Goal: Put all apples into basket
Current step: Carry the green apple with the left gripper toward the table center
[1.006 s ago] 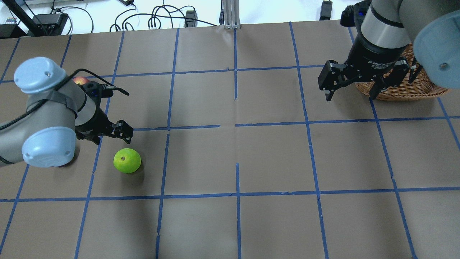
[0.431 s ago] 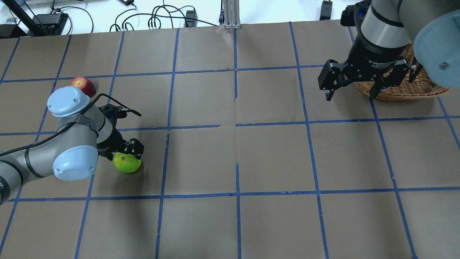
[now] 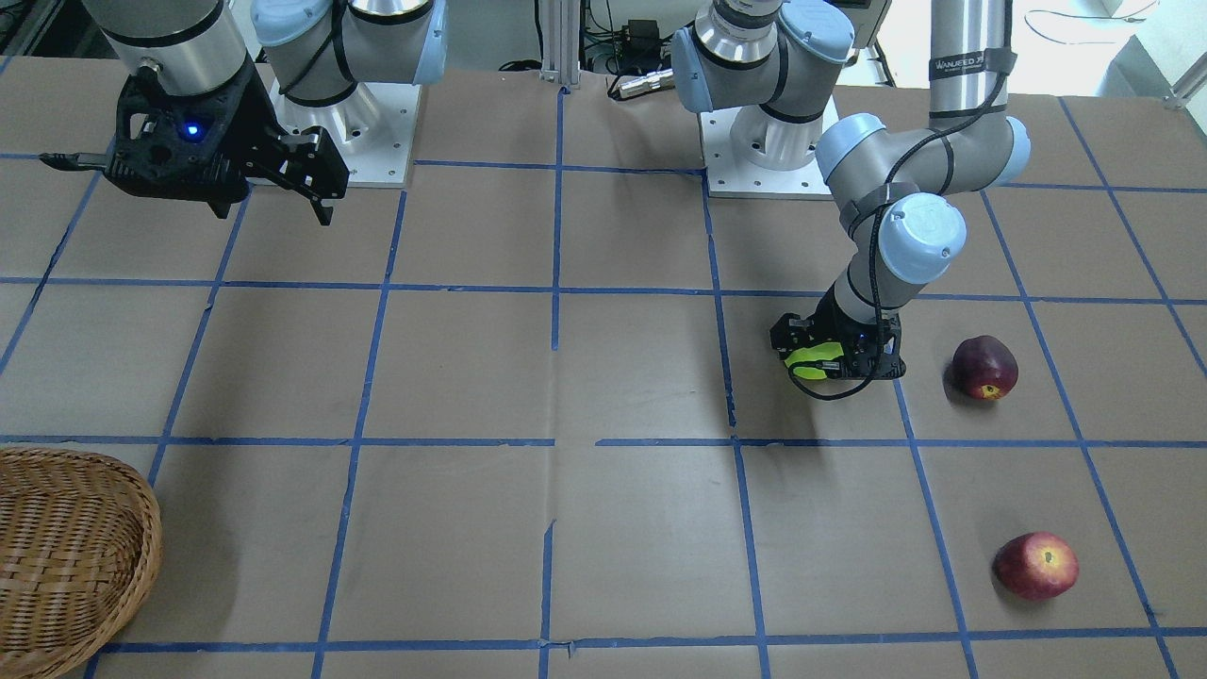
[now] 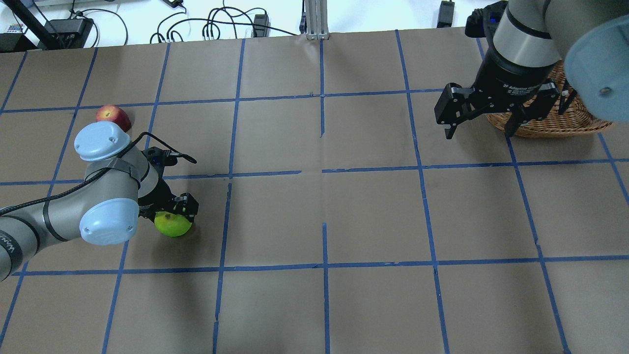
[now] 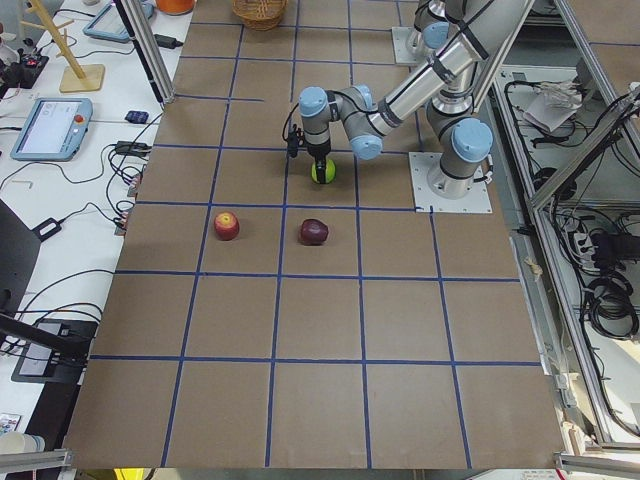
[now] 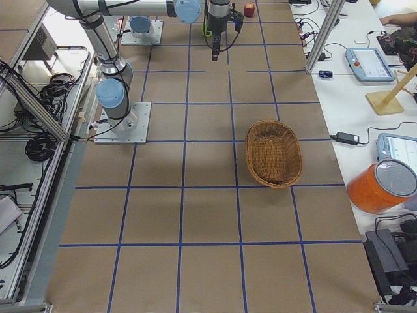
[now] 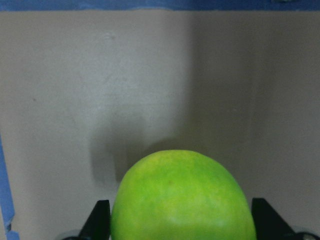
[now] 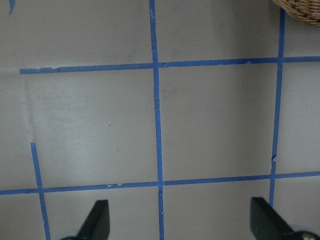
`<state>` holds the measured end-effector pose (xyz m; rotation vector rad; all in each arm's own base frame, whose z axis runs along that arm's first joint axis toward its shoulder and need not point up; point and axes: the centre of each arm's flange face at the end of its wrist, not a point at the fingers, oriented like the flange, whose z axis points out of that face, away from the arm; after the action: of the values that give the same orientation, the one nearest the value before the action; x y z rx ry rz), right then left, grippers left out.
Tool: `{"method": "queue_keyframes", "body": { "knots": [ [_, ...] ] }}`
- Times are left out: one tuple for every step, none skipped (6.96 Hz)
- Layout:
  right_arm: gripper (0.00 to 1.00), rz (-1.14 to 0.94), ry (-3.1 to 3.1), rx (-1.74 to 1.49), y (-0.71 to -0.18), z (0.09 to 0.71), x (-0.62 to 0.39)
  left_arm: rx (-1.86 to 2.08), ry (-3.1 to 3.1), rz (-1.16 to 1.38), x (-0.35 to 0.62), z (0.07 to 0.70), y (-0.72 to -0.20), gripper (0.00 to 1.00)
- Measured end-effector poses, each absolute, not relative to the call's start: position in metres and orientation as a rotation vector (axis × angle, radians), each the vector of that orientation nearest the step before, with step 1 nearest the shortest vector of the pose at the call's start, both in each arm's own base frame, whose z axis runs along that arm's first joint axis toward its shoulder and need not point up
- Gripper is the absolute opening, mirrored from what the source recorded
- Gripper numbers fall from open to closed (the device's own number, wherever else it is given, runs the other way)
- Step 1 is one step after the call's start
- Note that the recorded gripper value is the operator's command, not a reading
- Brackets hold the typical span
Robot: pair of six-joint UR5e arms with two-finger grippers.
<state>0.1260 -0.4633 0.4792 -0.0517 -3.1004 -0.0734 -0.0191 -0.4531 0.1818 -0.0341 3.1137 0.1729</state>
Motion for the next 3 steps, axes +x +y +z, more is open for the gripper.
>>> {"method": "queue_keyframes", "body": {
  "knots": [
    [1.00, -0.076, -3.100, -0.052, -0.462, 0.477, 0.126, -0.122, 3.098, 0.136, -0.027, 0.191, -0.461, 0.21],
    [1.00, -0.078, -3.101, -0.052, -0.460, 0.476, 0.126, -0.264, 3.083, 0.083, -0.052, 0.210, -0.479, 0.18],
    [1.00, -0.083, -3.101, -0.052, -0.456, 0.472, 0.126, -0.402, 3.074, 0.054, -0.097, 0.232, -0.501, 0.16]
  ]
}}
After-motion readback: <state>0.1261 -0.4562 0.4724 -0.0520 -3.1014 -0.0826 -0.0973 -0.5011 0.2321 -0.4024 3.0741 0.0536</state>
